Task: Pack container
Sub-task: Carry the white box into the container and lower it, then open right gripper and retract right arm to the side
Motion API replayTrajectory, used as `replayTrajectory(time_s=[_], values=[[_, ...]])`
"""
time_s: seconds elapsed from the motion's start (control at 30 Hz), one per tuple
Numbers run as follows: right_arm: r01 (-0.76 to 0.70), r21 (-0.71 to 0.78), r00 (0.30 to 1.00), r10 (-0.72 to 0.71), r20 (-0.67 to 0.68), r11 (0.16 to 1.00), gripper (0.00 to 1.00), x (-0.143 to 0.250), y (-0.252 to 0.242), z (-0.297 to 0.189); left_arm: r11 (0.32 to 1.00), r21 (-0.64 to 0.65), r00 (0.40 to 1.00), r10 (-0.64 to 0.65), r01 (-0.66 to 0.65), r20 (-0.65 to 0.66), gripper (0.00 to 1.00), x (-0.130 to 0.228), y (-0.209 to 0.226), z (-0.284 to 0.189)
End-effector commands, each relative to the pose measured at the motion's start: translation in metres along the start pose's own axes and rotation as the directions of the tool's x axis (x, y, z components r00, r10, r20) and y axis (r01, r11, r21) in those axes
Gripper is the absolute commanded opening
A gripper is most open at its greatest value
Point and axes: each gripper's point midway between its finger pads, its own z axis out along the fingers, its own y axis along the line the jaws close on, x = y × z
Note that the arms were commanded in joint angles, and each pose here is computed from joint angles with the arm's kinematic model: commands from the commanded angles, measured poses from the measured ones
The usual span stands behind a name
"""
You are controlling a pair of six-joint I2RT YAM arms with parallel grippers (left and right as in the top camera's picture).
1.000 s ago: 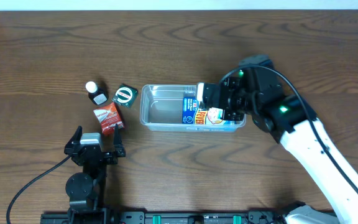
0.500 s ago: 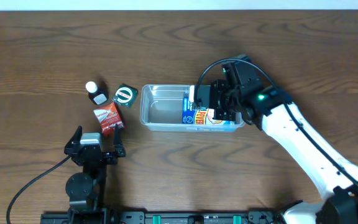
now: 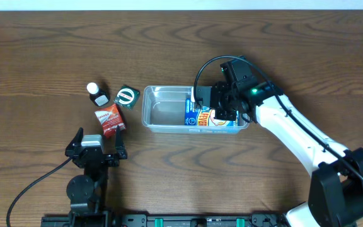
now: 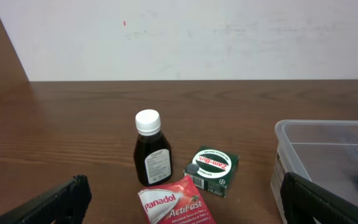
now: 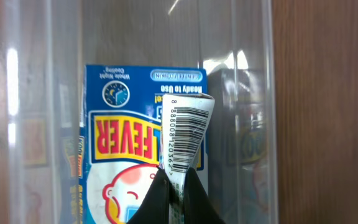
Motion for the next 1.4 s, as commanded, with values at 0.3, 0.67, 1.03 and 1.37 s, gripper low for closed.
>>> replayTrajectory(time_s=[0.3,0.67,1.03,1.37], values=[[0.023,-0.010,1.000,-0.023,-0.004,1.000,0.01,0.011,-0.007,0.020,1.000,0.002,0.999,0.002,-0.002,-0.047,0.98,0.015,0.000,0.001],[-0.006,-0.024,1.000,0.006,-0.024,1.000,0.01,0.027,-0.011,0.036,1.000,0.002,0.999,0.002,-0.002,-0.046,0.98,0.015,0.000,0.001],[-0.014,-0.012,1.000,0.014,-0.016,1.000,0.36,0.026,-0.014,0.036,1.000,0.002,0.999,0.002,-0.002,-0.046,0.98,0.015,0.000,0.001],[-0.010,-0.004,1.000,0.010,-0.011,1.000,0.38,0.024,-0.016,0.033,1.000,0.002,0.999,0.002,-0.002,-0.047,0.98,0.015,0.000,0.001]])
